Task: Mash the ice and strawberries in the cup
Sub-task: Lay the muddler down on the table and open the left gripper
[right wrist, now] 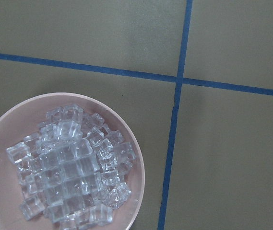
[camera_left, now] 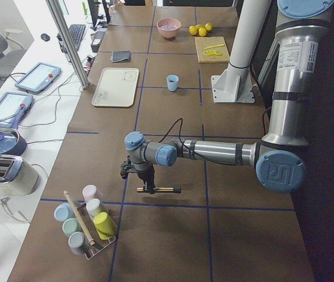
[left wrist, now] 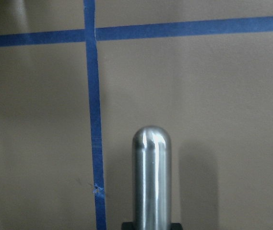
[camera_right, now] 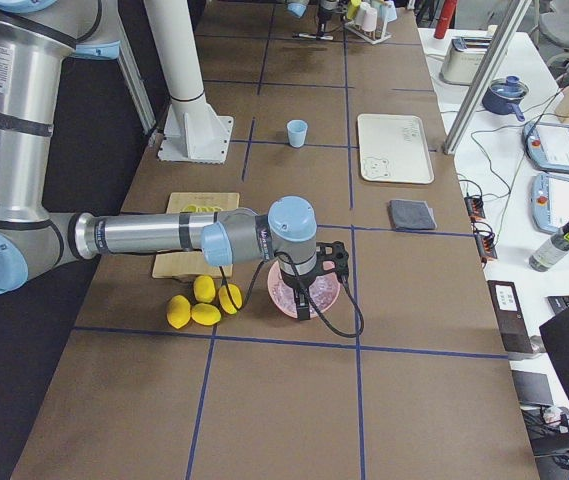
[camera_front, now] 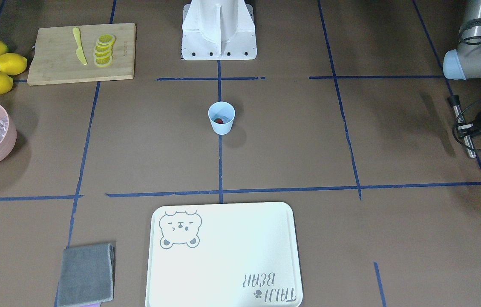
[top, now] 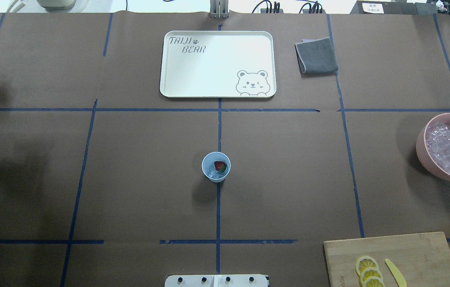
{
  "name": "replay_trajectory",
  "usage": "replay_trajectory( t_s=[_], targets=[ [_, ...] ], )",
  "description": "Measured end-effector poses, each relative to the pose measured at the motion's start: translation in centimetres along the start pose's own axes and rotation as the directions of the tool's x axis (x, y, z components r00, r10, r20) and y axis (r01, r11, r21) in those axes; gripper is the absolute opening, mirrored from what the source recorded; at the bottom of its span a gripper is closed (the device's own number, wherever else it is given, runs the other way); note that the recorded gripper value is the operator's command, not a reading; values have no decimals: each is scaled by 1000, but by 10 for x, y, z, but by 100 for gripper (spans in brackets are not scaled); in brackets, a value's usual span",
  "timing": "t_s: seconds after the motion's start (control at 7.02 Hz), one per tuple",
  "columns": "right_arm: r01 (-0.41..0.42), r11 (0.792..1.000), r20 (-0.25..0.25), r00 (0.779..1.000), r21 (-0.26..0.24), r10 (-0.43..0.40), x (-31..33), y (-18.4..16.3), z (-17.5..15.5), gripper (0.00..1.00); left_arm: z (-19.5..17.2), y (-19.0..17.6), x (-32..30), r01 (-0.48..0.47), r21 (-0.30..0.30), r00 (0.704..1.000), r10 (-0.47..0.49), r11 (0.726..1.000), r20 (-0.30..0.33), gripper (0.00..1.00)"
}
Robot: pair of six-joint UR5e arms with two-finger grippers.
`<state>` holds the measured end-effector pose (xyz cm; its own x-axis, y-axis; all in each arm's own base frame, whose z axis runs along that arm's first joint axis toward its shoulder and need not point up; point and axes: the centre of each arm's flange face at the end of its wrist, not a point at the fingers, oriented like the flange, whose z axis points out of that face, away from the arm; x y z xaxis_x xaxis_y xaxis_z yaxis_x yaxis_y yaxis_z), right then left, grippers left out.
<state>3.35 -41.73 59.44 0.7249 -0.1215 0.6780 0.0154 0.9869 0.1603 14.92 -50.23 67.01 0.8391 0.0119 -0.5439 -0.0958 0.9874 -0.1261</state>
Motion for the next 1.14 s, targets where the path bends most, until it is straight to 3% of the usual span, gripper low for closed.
replay_trajectory(
  t_s=[0.71, 1.14],
  targets=[
    [-1, 1000, 0, 1000, 0, 1, 0, 0, 0, 99, 13, -7, -2, -12, 10, 1000, 12, 1000, -7, 2],
    [-2, 1000, 0, 1000, 0, 2, 0, 0, 0, 99, 17, -9, -1, -22, 12, 1000, 22, 1000, -6, 13]
  ],
)
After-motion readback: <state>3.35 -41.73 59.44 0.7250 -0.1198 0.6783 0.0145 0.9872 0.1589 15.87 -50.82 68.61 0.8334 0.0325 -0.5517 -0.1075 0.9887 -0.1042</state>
